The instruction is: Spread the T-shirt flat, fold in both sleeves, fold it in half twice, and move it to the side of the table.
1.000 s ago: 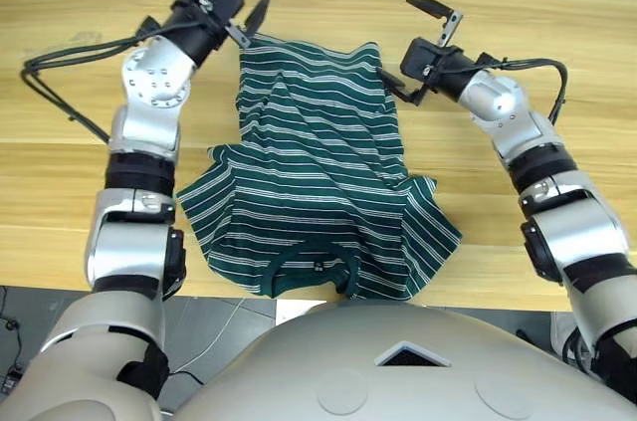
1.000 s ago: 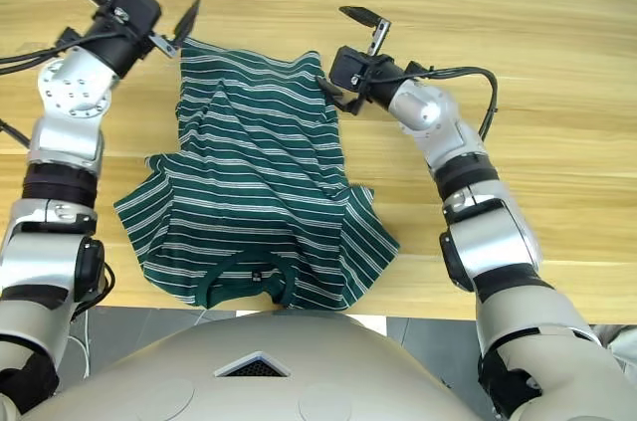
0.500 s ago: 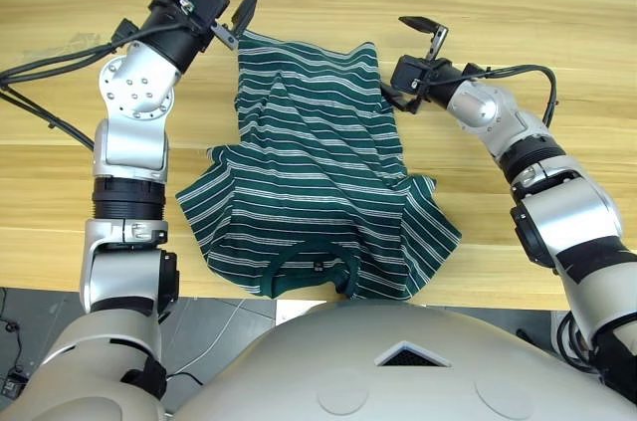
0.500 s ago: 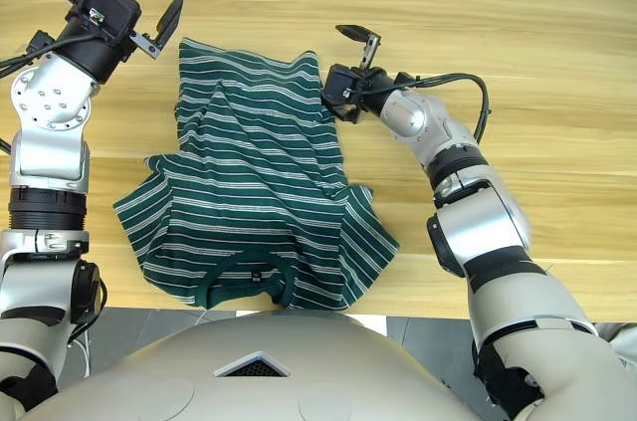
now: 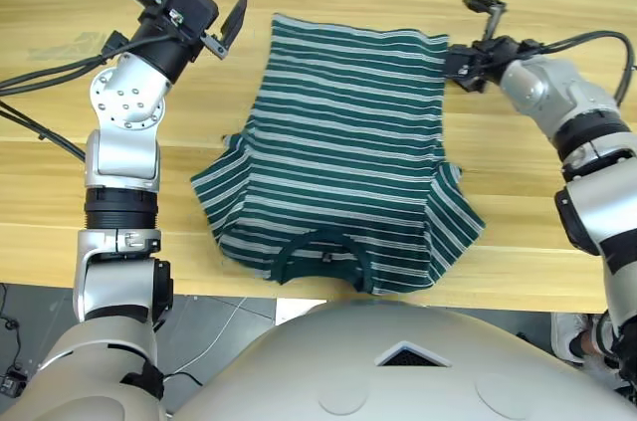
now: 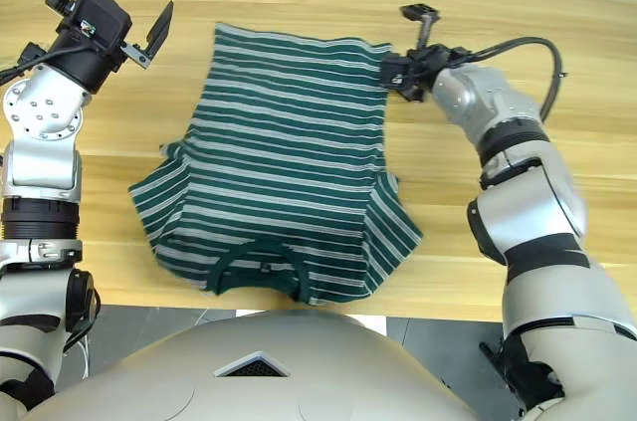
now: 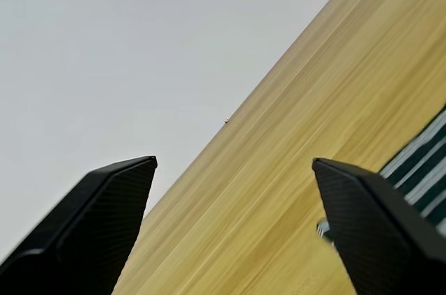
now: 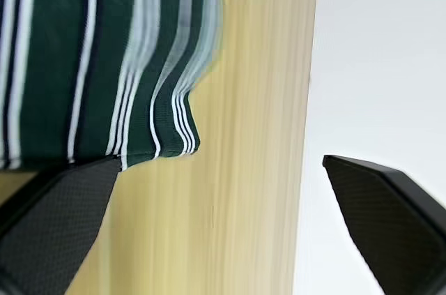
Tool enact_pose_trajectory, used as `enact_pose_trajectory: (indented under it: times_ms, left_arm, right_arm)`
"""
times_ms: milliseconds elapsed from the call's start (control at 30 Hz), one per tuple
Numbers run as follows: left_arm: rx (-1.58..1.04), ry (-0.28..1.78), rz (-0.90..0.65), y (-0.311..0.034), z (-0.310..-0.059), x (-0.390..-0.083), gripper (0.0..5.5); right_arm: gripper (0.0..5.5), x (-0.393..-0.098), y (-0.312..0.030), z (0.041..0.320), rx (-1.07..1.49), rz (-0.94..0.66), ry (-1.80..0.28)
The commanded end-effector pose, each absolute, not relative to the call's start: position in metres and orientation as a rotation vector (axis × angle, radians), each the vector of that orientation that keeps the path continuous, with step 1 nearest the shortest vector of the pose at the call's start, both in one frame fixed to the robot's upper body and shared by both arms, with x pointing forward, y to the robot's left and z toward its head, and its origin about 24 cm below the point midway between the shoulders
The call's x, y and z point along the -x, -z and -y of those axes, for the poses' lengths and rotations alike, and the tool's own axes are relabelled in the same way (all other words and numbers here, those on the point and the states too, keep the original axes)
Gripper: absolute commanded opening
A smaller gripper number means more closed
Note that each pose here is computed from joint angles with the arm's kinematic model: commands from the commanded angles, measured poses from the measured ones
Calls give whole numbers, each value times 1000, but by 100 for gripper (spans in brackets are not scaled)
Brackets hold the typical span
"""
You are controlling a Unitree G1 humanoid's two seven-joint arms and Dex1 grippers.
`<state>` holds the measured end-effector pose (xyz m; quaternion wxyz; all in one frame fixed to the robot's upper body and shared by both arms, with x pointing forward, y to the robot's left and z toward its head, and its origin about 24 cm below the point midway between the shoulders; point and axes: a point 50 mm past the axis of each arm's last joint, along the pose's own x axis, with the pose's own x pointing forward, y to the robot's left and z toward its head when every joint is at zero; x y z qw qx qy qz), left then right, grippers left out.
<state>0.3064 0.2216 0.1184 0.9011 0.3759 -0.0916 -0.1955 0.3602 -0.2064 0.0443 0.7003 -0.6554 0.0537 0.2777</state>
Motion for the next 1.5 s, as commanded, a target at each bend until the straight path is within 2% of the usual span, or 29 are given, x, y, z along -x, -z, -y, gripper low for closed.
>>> enact_pose_trajectory:
  times_ms: [33, 167, 367, 467, 667, 733, 933, 1000, 1167, 1367, 1500]
  left_arm:
    - [-811, 382, 164, -119, -234, -300, 415]
    - [-811, 372, 149, -114, -236, -297, 415]
    - [-801, 415, 124, -98, -222, -297, 415]
    - [-799, 463, 114, -89, -209, -299, 415]
    - [-775, 555, 93, -80, -179, -323, 415]
    - [-776, 588, 87, -79, -167, -334, 415]
    - [-901, 743, -18, -59, -105, -362, 415]
    - [-975, 760, -59, -50, -97, -365, 415]
    - [-1089, 747, -186, -28, -112, -362, 415]
    - [-1138, 603, -295, -17, -156, -360, 415]
    - [-1118, 520, -329, -18, -176, -360, 415]
  right_arm:
    - [537, -349, -41, 246, 1419, -227, -526]
    - [537, -343, -36, 252, 1370, -244, -504]
    - [537, -350, -34, 225, 1287, -163, -497]
    - [537, -361, -53, 221, 1247, -83, -436]
    - [537, -379, -123, 229, 1184, 190, -273]
    - [537, -380, -136, 227, 1178, 256, -271]
    - [537, -369, -156, 210, 1142, 468, -307]
    - [537, -363, -158, 206, 1130, 503, -322]
    - [537, -347, -160, 206, 1064, 559, -327]
    - [537, -337, -140, 213, 998, 504, -311]
    - [537, -334, -131, 213, 991, 474, -314]
